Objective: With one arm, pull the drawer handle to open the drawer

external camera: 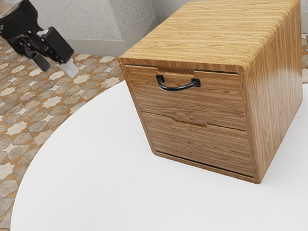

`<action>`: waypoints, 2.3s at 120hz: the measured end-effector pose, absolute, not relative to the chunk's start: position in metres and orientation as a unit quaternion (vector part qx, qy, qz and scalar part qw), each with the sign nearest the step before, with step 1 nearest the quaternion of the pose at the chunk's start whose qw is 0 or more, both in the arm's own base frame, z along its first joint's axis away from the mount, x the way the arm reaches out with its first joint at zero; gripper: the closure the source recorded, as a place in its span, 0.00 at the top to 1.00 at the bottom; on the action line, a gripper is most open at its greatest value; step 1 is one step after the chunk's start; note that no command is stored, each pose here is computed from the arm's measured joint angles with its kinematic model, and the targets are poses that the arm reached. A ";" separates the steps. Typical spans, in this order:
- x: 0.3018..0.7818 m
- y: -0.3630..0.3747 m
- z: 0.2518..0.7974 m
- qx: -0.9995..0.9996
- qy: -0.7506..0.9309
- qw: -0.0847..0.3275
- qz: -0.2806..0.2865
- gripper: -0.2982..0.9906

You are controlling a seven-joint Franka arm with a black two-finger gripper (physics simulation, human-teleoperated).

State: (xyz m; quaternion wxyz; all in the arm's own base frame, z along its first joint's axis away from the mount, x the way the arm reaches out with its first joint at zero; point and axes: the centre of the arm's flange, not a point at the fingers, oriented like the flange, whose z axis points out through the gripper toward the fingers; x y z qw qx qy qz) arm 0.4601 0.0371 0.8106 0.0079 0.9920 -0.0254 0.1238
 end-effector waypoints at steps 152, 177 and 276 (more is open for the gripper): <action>0.413 -0.044 0.683 0.755 -0.642 -0.086 0.099 0.77; 0.435 -0.056 0.686 0.730 -0.659 -0.104 0.149 0.77; 0.512 -0.064 0.684 0.735 -0.611 -0.152 0.251 0.77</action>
